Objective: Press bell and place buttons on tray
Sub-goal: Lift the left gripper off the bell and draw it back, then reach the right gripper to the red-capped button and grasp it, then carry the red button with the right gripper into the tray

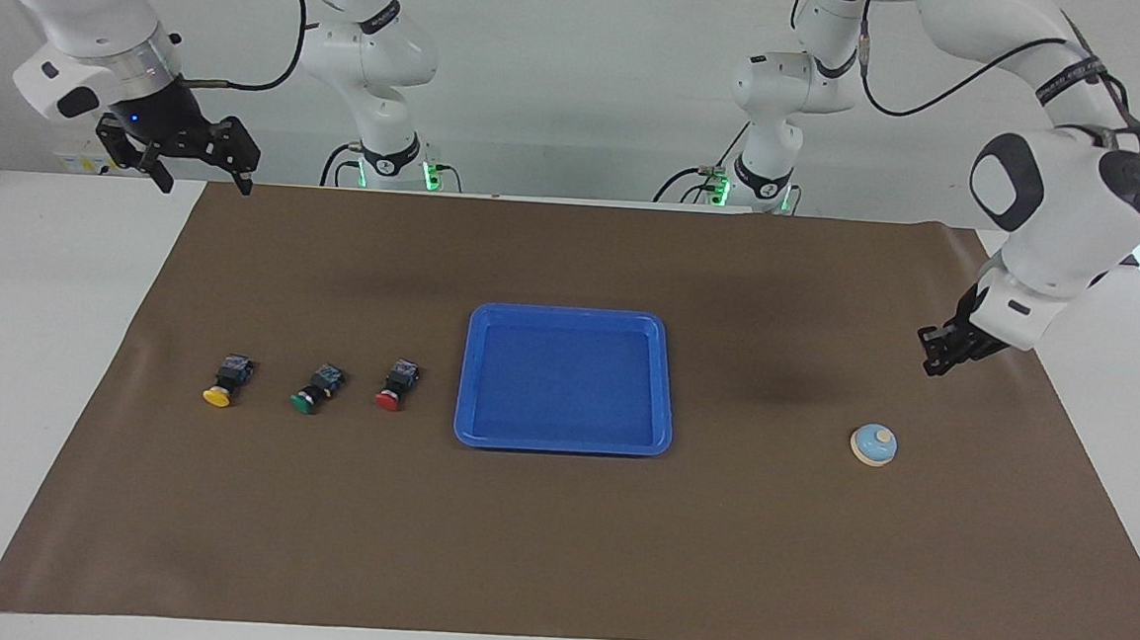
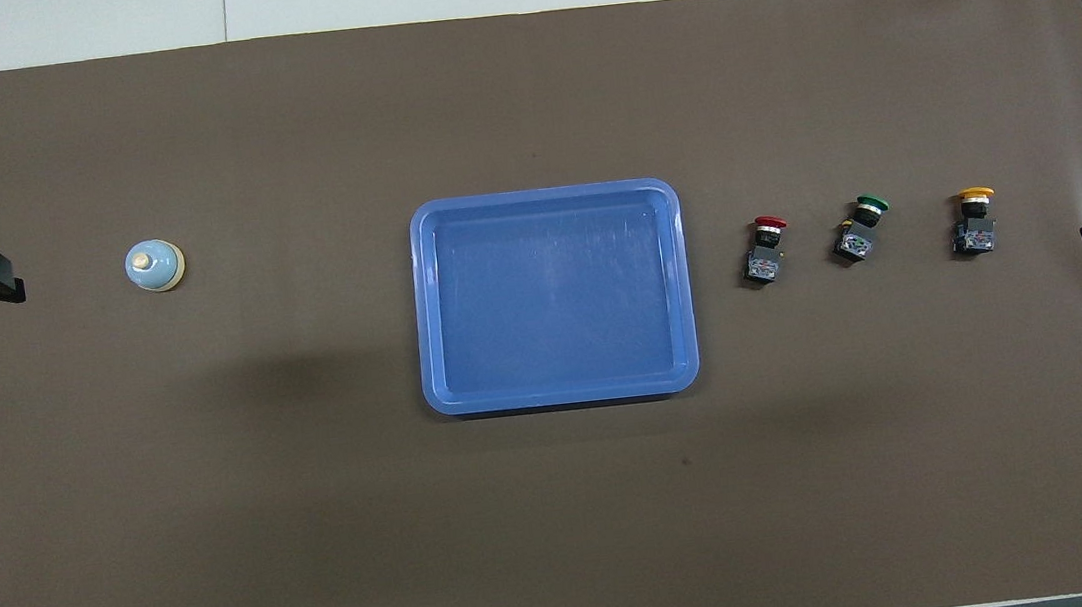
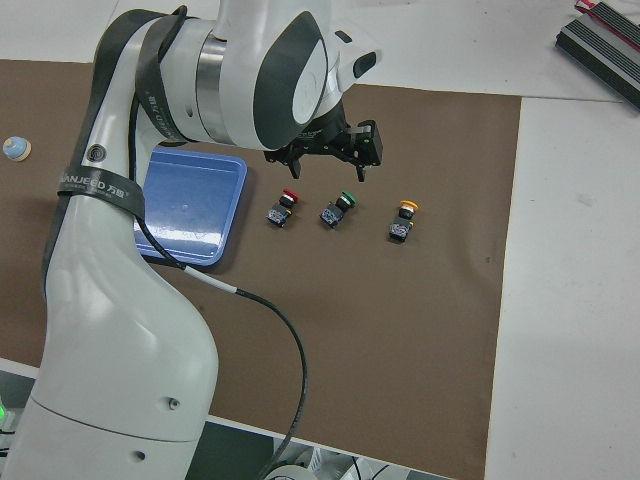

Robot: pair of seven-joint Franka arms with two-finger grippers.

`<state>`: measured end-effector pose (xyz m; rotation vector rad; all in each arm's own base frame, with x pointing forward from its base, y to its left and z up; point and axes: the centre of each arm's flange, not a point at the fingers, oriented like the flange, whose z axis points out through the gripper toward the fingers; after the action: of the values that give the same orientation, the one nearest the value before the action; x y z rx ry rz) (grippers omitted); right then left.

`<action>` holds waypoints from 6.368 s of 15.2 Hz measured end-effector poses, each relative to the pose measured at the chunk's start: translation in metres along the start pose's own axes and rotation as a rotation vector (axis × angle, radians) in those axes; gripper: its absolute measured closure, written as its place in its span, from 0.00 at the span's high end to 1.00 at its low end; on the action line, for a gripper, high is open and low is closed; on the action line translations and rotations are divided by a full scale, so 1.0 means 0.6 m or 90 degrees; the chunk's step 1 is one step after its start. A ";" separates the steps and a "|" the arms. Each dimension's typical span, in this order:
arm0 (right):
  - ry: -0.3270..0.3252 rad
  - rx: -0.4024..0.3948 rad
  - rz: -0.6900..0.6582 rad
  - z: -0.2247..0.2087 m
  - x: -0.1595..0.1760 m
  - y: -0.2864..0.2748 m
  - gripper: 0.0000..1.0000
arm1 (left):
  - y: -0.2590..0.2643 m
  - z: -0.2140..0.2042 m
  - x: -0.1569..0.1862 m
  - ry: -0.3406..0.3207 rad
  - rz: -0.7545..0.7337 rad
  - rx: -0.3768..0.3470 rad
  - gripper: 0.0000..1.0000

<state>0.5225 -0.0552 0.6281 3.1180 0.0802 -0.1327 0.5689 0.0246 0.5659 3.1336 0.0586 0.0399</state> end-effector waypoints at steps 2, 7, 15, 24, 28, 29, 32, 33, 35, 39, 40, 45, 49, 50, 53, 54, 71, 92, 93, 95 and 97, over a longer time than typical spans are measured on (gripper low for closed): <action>0.000 0.000 -0.001 0.000 0.000 -0.002 1.00 | 0.004 -0.050 -0.035 0.004 0.004 -0.002 0.70; -0.002 -0.001 -0.004 0.003 0.001 -0.012 1.00 | 0.029 -0.088 -0.076 -0.020 0.022 -0.003 1.00; 0.051 -0.014 0.079 0.121 0.018 -0.171 1.00 | 0.070 -0.080 -0.087 -0.056 0.050 0.001 1.00; 0.097 0.020 0.164 0.356 0.107 -0.278 1.00 | 0.067 -0.079 -0.087 -0.058 0.048 0.000 1.00; 0.128 0.038 0.163 0.452 0.115 -0.282 1.00 | 0.066 -0.079 -0.087 -0.058 0.047 0.000 1.00; 0.129 0.039 0.163 0.464 0.115 -0.282 1.00 | 0.066 -0.079 -0.087 -0.058 0.047 0.000 1.00; 0.135 0.045 0.164 0.492 0.123 -0.284 1.00 | 0.066 -0.079 -0.087 -0.058 0.047 0.000 1.00; 0.134 0.047 0.168 0.502 0.125 -0.284 1.00 | 0.066 -0.079 -0.087 -0.058 0.047 0.000 1.00; 0.124 0.048 0.180 0.523 0.127 -0.285 1.00 | 0.066 -0.079 -0.087 -0.058 0.047 0.000 1.00; 0.123 0.054 0.185 0.560 0.134 -0.291 1.00 | 0.066 -0.079 -0.087 -0.058 0.047 0.000 1.00; 0.122 0.054 0.186 0.563 0.135 -0.291 1.00 | 0.066 -0.079 -0.087 -0.058 0.047 0.000 1.00; 0.120 0.053 0.186 0.560 0.136 -0.291 0.94 | 0.066 -0.079 -0.087 -0.058 0.047 0.000 1.00; 0.119 0.052 0.186 0.551 0.140 -0.291 0.85 | 0.066 -0.079 -0.087 -0.058 0.047 0.000 1.00; 0.119 0.052 0.186 0.551 0.140 -0.291 0.84 | 0.066 -0.079 -0.087 -0.058 0.047 0.000 1.00; 0.119 0.052 0.187 0.551 0.140 -0.291 0.59 | 0.066 -0.079 -0.087 -0.058 0.047 0.000 1.00; 0.119 0.052 0.187 0.551 0.140 -0.290 0.48 | 0.066 -0.079 -0.087 -0.058 0.047 0.000 1.00; 0.094 0.061 0.162 0.366 0.178 -0.424 0.43 | 0.066 -0.079 -0.087 -0.058 0.047 0.000 1.00; 0.086 0.082 0.178 0.531 0.149 -0.567 0.57 | 0.066 -0.079 -0.087 -0.058 0.047 0.000 1.00; 0.086 0.082 0.181 0.531 0.149 -0.567 0.67 | 0.066 -0.079 -0.087 -0.058 0.047 0.000 1.00; 0.084 0.080 0.185 0.526 0.148 -0.566 0.89 | 0.066 -0.079 -0.087 -0.058 0.047 0.000 1.00; 0.078 0.074 0.198 0.502 0.150 -0.558 1.00 | 0.066 -0.079 -0.087 -0.058 0.047 0.000 1.00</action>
<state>0.5694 0.2773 0.3143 3.1999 -0.4236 0.0614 0.5167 -0.0164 0.6122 3.1312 -0.0572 -0.1024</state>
